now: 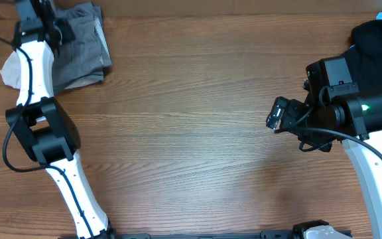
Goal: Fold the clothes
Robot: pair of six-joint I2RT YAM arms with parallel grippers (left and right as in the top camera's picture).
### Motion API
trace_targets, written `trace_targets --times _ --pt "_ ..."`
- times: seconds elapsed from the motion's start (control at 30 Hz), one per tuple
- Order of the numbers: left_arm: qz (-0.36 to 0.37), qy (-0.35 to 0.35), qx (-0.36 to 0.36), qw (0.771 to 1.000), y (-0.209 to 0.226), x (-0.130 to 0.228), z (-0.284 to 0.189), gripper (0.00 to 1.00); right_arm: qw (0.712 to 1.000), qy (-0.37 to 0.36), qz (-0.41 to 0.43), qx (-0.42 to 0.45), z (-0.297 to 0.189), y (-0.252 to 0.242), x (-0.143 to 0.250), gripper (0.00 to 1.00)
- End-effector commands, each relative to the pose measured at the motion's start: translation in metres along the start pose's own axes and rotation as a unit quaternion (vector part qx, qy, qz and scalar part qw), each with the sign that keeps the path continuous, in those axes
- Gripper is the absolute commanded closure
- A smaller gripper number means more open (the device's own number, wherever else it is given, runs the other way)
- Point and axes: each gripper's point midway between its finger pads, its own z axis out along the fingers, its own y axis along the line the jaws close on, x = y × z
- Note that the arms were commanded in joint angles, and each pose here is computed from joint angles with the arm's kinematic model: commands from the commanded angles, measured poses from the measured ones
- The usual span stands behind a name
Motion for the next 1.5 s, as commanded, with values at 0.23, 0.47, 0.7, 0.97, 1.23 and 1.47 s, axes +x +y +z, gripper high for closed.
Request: trace_targets --times 0.23,0.47,0.7,0.97,1.23,1.47 --pt "0.019 0.006 0.02 1.0 -0.047 0.016 0.025 0.77 1.0 -0.012 -0.004 0.013 -0.005 -0.006 -0.003 0.0" --pt "0.014 0.062 -0.005 0.998 -0.028 0.068 0.066 0.74 1.0 -0.011 -0.004 0.015 -0.005 -0.006 -0.002 0.0" --pt "0.016 0.05 0.03 0.998 -0.047 0.048 0.046 0.69 1.0 -0.006 -0.003 0.017 -0.005 -0.007 0.0 0.0" --pt "0.02 0.014 0.064 0.998 -0.078 -0.019 -0.073 0.66 1.0 0.002 -0.002 0.022 -0.005 -0.01 0.004 0.0" --pt "0.006 0.126 0.042 0.991 -0.073 0.025 -0.134 0.71 1.0 0.004 -0.002 0.023 -0.005 -0.011 0.005 0.0" --pt "-0.005 0.229 -0.015 0.973 -0.047 0.088 -0.11 0.8 1.0 0.009 -0.001 0.026 -0.005 -0.012 0.007 0.0"
